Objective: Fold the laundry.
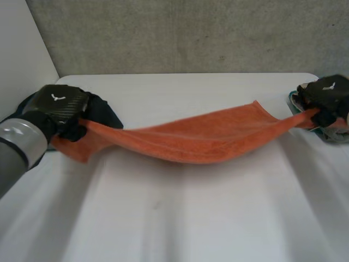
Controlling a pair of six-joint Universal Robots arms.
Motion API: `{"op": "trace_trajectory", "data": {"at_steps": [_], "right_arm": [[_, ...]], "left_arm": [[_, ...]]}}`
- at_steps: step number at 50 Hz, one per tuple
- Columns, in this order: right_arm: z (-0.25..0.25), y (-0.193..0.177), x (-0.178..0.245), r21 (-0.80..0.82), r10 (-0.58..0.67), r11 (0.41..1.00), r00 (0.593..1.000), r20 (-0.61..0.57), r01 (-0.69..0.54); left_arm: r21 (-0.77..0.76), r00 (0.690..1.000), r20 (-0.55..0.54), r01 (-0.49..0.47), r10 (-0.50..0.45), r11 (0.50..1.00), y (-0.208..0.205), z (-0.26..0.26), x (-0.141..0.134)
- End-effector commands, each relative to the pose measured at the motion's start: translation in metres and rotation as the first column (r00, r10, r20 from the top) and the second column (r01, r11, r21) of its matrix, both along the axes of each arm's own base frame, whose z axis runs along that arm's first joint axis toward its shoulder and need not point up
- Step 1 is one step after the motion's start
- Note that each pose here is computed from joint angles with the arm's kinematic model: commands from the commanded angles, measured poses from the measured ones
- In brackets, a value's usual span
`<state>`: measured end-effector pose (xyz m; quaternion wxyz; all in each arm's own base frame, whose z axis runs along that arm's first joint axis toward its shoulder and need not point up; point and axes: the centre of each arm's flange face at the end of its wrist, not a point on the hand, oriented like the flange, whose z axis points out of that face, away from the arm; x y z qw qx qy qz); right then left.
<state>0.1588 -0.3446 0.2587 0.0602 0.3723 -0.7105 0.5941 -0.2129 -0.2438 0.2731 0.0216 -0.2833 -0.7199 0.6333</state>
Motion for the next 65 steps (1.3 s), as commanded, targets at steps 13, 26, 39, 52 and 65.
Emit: {"op": "trace_trajectory", "data": {"at_steps": [13, 26, 39, 52, 65], "right_arm": [[-0.085, -0.035, 0.042, 0.105, -0.056, 0.993, 0.998, -0.034, 0.059], [-0.093, -0.018, 0.052, 0.075, -0.033, 0.997, 0.999, -0.010, 0.034], [-0.093, -0.015, 0.053, 0.072, -0.024, 0.997, 0.999, -0.025, 0.026], [-0.097, -0.010, 0.054, 0.082, -0.016, 0.996, 0.999, -0.036, 0.019], [-0.098, -0.014, 0.047, 0.083, -0.034, 0.996, 0.999, -0.037, 0.037]], "left_arm": [[0.176, 0.974, 0.213, -0.116, 0.077, 0.978, -0.104, -0.118, -0.015], [0.122, 0.985, 0.151, -0.097, 0.079, 0.988, -0.030, -0.080, -0.007], [0.138, 0.952, 0.304, 0.006, -0.048, 0.990, 0.007, -0.125, -0.003], [0.119, 0.941, 0.335, -0.003, -0.037, 0.993, -0.030, -0.146, -0.008], [0.066, 0.959, 0.280, 0.026, -0.044, 0.997, -0.037, -0.132, -0.016]]}}
